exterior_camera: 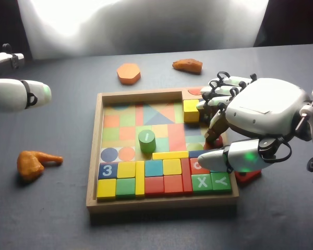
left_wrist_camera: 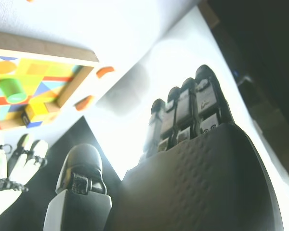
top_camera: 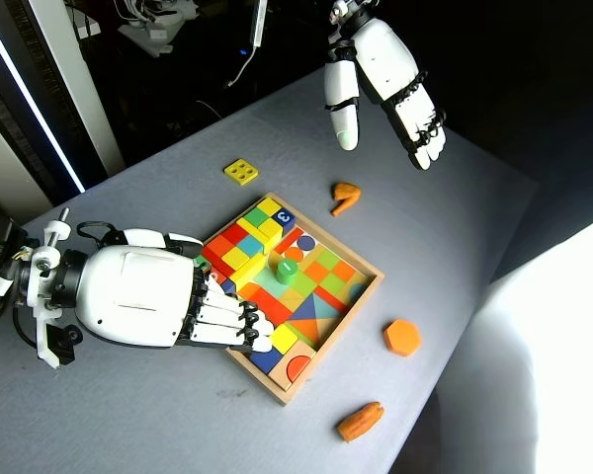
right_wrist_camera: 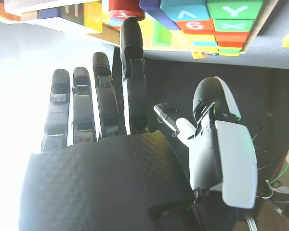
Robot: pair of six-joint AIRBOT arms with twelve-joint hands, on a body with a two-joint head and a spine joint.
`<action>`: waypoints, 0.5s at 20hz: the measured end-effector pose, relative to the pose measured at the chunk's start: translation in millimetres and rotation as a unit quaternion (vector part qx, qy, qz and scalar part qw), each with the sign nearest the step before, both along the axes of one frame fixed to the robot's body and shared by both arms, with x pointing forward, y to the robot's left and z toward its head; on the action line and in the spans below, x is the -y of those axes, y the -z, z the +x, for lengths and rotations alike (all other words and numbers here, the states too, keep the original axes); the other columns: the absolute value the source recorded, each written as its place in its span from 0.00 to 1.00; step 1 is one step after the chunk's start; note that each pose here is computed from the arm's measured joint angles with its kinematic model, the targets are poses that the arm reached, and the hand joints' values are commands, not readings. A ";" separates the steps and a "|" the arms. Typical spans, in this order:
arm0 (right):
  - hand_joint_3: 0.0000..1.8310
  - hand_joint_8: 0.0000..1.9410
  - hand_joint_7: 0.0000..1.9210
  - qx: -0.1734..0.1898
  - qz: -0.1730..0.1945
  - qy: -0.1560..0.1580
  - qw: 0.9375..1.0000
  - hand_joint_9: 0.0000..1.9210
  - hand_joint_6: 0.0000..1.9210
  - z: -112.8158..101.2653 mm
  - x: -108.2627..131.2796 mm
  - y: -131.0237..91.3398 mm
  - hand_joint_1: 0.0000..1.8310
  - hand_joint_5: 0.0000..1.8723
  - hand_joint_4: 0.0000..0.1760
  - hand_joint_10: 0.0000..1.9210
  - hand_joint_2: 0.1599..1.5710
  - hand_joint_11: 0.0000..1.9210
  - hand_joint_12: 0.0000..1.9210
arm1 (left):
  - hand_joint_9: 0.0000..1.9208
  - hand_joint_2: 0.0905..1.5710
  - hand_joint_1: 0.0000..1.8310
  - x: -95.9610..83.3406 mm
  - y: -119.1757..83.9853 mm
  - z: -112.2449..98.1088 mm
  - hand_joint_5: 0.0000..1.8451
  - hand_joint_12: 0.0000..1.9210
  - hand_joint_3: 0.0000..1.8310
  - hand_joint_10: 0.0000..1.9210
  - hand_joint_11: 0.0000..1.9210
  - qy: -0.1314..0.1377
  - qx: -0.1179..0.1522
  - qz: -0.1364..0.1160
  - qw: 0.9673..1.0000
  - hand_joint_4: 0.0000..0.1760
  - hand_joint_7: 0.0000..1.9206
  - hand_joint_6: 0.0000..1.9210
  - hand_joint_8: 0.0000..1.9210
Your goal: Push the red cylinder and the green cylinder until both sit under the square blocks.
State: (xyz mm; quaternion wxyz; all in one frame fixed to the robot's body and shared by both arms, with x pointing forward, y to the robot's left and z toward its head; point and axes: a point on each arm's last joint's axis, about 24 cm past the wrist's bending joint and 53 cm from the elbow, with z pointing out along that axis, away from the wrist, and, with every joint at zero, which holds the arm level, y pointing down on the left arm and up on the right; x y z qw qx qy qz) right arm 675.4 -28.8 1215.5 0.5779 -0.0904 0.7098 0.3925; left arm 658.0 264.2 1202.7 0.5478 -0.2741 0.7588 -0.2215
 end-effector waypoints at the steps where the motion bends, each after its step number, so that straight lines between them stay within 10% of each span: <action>1: 0.00 0.00 0.16 0.000 0.000 0.000 1.000 0.06 0.00 0.0 0.0 0.0 0.00 0.50 0.00 0.00 0.70 0.00 0.10 | 0.01 0.80 0.00 0.1 -0.1 0.0 0.02 0.01 0.00 0.00 0.01 0.000 0.000 -0.001 1.000 0.19 0.01 0.01 0.00; 10: 0.00 0.00 0.15 -0.008 0.000 -0.007 1.000 0.05 0.00 -5.2 -2.5 -0.2 0.00 0.50 0.00 0.00 0.70 0.00 0.03 | 0.01 0.80 0.00 0.4 -0.3 0.1 0.00 0.10 0.00 0.00 0.00 0.000 0.000 -0.001 1.000 0.26 0.00 0.00 0.00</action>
